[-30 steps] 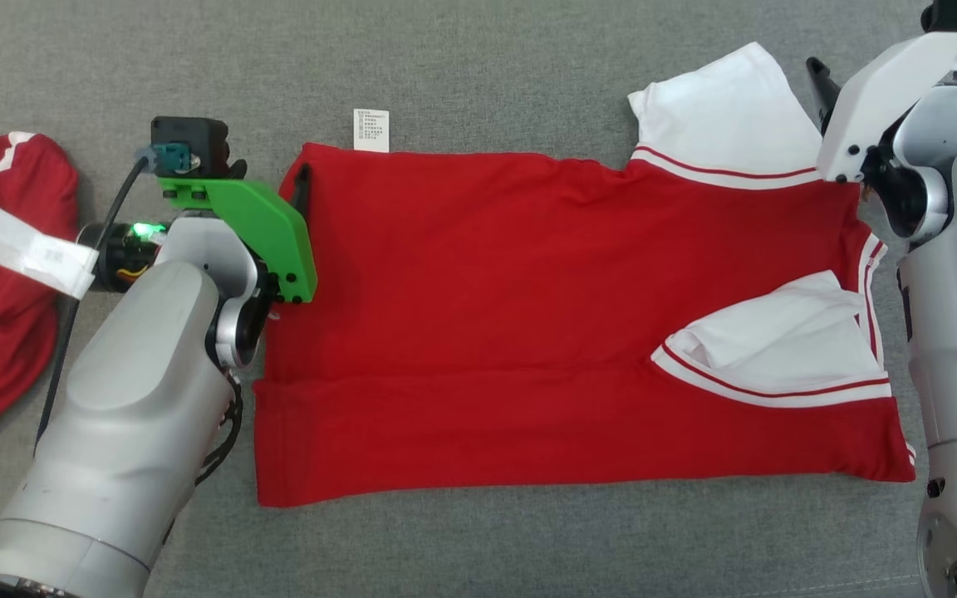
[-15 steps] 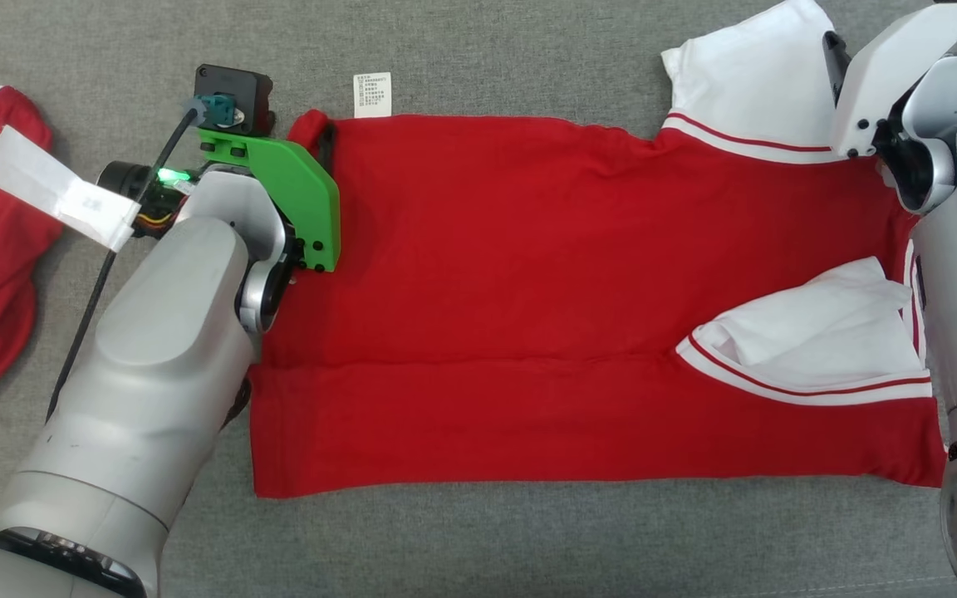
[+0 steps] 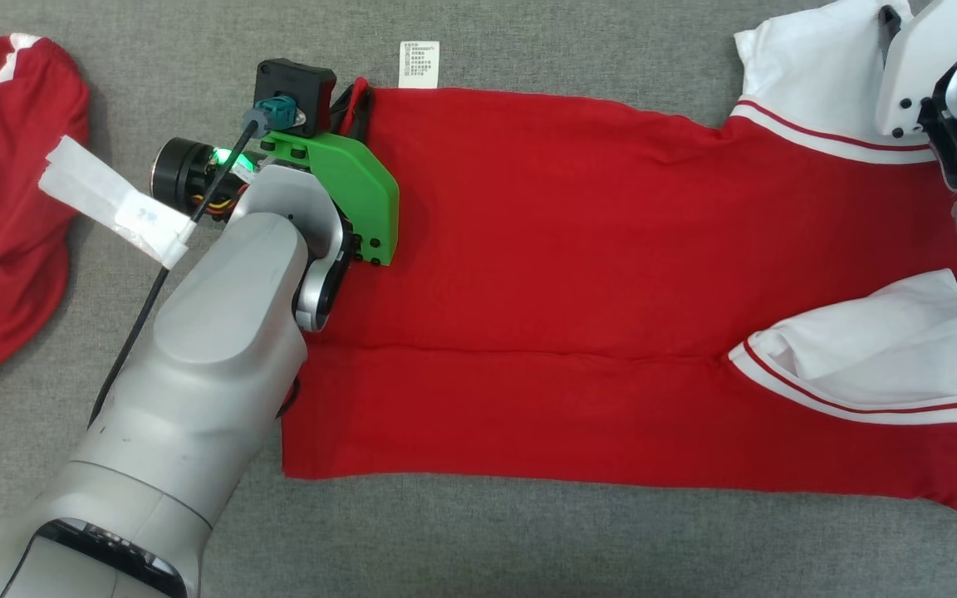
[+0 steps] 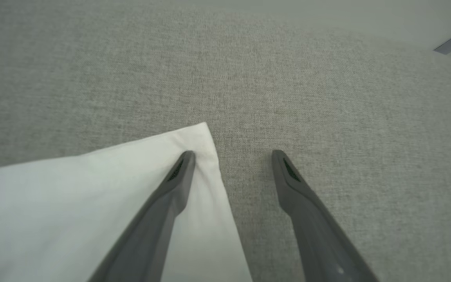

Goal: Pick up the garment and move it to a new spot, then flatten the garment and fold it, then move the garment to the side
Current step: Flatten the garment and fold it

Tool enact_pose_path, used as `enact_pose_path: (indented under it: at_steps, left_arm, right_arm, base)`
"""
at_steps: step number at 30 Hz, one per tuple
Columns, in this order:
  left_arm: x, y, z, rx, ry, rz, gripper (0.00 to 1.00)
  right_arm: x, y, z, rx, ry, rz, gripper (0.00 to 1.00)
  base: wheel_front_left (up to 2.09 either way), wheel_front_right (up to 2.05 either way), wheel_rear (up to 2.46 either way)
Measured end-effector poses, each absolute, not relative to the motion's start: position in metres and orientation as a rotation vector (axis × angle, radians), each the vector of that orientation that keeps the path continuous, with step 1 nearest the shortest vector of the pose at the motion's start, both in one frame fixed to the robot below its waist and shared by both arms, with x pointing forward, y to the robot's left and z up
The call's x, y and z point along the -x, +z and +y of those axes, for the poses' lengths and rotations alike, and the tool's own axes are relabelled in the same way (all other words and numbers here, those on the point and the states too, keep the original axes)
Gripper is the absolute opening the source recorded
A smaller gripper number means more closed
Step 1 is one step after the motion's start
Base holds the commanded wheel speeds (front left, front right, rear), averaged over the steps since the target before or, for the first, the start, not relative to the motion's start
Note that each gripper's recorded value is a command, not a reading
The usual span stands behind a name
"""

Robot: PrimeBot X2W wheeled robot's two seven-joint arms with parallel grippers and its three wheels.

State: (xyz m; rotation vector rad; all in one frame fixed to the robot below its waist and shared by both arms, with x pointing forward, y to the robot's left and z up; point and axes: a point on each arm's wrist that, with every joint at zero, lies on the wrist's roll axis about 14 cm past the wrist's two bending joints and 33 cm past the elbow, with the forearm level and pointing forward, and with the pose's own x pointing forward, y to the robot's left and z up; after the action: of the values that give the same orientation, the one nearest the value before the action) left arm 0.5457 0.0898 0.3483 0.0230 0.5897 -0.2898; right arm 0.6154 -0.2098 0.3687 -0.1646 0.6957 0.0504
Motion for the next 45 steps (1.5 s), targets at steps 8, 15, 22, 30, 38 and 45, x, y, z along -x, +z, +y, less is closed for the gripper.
enact_pose_path:
  at_steps: [8, 15, 22, 30, 38, 45]
  left_arm:
    - [-0.545, 0.344, 0.09, -0.008, -0.29, 0.582, 0.0]
    - [-0.546, 0.347, 0.091, -0.007, -0.277, 0.57, 0.0]
    - [-0.55, 0.359, 0.095, -0.004, -0.245, 0.491, 0.0]
    - [-0.548, 0.387, 0.1, 0.011, -0.218, 0.357, 0.0]
    - [-0.526, 0.402, 0.096, 0.028, -0.237, 0.301, 0.0]
    - [-0.509, 0.423, 0.093, 0.052, -0.259, 0.244, 0.0]
  right_arm:
    - [-0.618, 0.354, -0.2, 0.157, 0.065, 0.731, 0.19]
    - [-0.614, 0.355, -0.192, 0.132, 0.082, 0.756, 0.0]
    - [-0.621, 0.378, -0.194, 0.114, 0.082, 0.615, 0.0]
    - [-0.62, 0.418, -0.199, 0.07, 0.076, 0.414, 0.0]
    - [-0.585, 0.442, -0.196, 0.011, 0.116, 0.321, 0.0]
    - [-0.528, 0.452, -0.204, -0.04, 0.148, 0.335, 0.0]
  base:
    - [0.0, 0.0, 0.0]
    - [0.0, 0.0, 0.0]
    - [0.0, 0.0, 0.0]
    - [0.0, 0.0, 0.0]
    - [0.0, 0.0, 0.0]
    - [0.0, 0.0, 0.0]
